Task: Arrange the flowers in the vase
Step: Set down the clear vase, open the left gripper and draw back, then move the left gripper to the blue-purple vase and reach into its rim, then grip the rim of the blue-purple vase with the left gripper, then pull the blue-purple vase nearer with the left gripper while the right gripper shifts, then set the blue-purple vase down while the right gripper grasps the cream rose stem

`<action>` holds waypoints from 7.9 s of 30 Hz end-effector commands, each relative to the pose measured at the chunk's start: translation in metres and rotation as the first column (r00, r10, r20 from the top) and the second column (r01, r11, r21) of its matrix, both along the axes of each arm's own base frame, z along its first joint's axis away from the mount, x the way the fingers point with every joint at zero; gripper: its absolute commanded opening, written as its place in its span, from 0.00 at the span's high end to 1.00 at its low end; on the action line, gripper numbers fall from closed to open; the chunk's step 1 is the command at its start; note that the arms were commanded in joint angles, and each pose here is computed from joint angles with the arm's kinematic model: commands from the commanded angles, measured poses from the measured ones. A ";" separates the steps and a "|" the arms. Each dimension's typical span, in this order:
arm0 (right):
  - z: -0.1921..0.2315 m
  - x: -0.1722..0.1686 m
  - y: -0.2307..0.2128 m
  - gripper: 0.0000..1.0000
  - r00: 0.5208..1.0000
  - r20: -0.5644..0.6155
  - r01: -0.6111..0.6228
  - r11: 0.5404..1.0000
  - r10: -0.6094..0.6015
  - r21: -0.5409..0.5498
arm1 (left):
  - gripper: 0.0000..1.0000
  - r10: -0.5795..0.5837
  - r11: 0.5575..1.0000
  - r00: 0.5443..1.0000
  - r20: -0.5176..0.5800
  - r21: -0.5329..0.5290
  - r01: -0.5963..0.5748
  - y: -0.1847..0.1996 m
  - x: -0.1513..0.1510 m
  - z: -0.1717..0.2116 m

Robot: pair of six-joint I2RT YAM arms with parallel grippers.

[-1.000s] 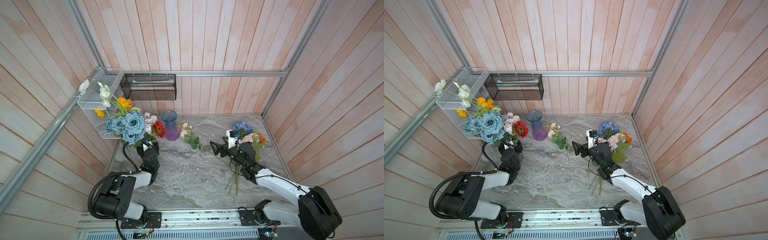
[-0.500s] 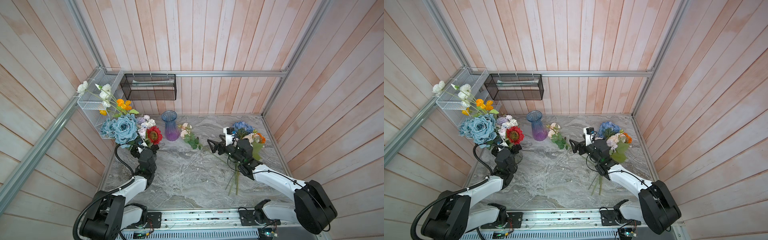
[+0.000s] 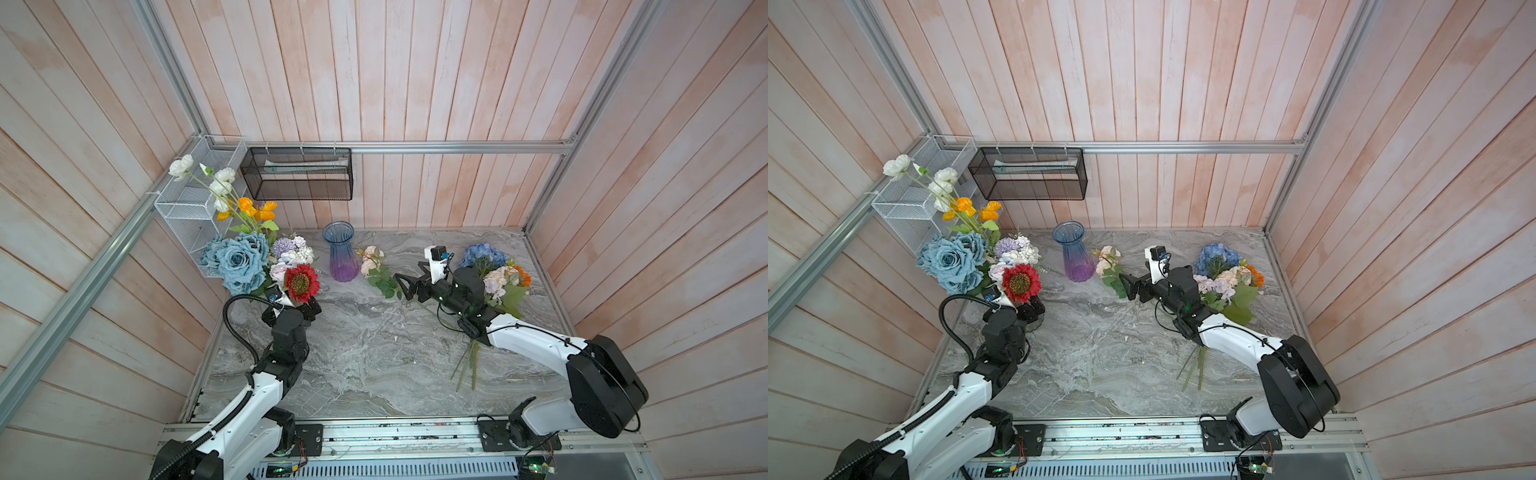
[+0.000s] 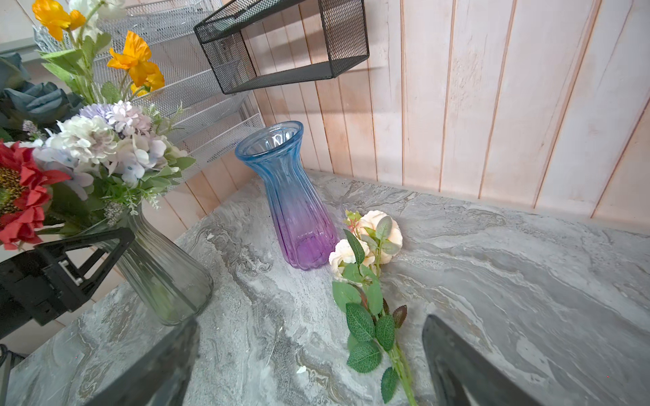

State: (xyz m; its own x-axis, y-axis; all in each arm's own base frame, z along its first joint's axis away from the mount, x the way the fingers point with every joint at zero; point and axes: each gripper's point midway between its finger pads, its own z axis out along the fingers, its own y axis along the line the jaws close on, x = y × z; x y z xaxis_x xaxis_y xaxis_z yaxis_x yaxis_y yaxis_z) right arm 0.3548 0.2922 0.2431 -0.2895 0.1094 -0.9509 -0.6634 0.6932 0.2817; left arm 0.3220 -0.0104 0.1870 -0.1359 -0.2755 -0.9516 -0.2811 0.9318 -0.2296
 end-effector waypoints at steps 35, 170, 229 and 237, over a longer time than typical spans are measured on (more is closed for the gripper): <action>0.003 -0.018 -0.038 0.02 0.994 0.038 0.098 0.995 -0.098 -0.001 | 0.00 -0.313 0.934 0.947 -0.076 0.157 0.321 -0.225 -0.002 0.003; -0.033 -0.017 -0.058 0.02 0.989 -0.016 0.146 0.979 -0.149 -0.141 | 1.00 -0.216 0.960 0.972 -0.089 0.164 0.228 -0.175 0.103 -0.008; -0.146 0.063 -0.042 0.52 0.890 -0.451 -0.173 0.870 -0.063 -0.462 | 0.00 -0.674 0.734 0.727 -0.131 -0.002 0.680 -0.275 -0.057 0.034; -0.182 0.055 -0.035 0.52 0.869 -0.491 -0.235 0.827 -0.056 -0.510 | 0.00 -0.739 0.674 0.672 -0.054 -0.044 0.737 -0.283 -0.066 0.064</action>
